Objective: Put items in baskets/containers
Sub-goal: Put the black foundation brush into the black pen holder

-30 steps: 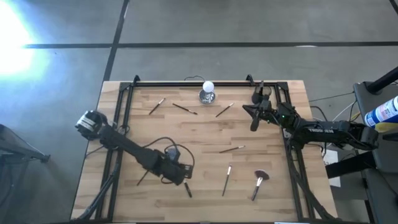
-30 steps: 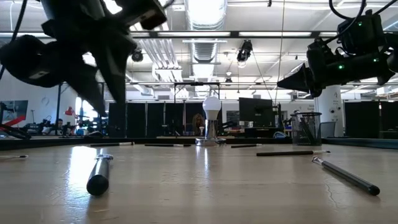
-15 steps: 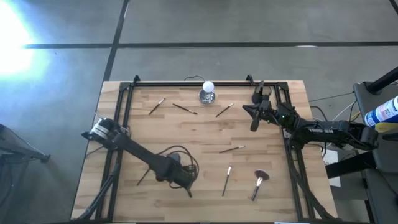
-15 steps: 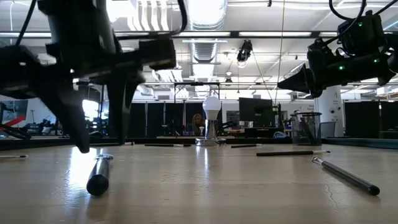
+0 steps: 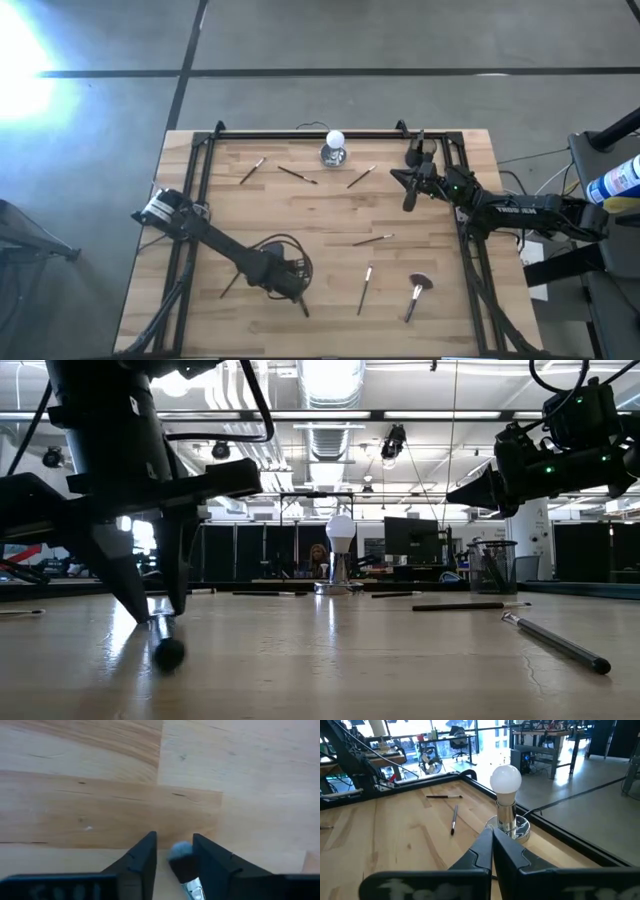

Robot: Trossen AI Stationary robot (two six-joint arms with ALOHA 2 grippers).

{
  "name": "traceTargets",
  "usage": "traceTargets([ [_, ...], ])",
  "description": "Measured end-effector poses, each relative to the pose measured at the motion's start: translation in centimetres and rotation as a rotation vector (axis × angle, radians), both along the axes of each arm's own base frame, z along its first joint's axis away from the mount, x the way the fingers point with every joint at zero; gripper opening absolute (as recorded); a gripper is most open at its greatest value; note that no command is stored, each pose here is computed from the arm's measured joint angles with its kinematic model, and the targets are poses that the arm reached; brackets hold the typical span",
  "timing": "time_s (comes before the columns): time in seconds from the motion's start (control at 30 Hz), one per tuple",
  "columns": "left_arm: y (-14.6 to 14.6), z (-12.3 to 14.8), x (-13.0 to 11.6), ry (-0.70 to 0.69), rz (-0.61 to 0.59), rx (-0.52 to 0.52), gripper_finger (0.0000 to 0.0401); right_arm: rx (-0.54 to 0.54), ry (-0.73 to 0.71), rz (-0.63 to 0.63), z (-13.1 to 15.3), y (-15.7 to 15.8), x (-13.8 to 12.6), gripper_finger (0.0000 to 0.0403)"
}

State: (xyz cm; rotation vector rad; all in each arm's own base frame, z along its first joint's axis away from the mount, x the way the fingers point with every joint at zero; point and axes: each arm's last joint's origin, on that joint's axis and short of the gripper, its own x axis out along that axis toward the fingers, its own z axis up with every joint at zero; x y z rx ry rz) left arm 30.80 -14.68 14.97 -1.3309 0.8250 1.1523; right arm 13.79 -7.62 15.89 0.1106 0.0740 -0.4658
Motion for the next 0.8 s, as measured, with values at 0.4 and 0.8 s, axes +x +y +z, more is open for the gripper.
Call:
traceTargets([
  [0.4,-0.4,0.8,0.4,0.009,-0.117,0.032,0.0011,-0.008,0.006,0.001,0.0,0.0,0.0,0.0008],
  [0.8,-1.0,3.2,1.1,-0.079,-0.116,-0.170,0.0092,-0.005,0.005,0.000,-0.1,0.0,0.0,0.0008],
])
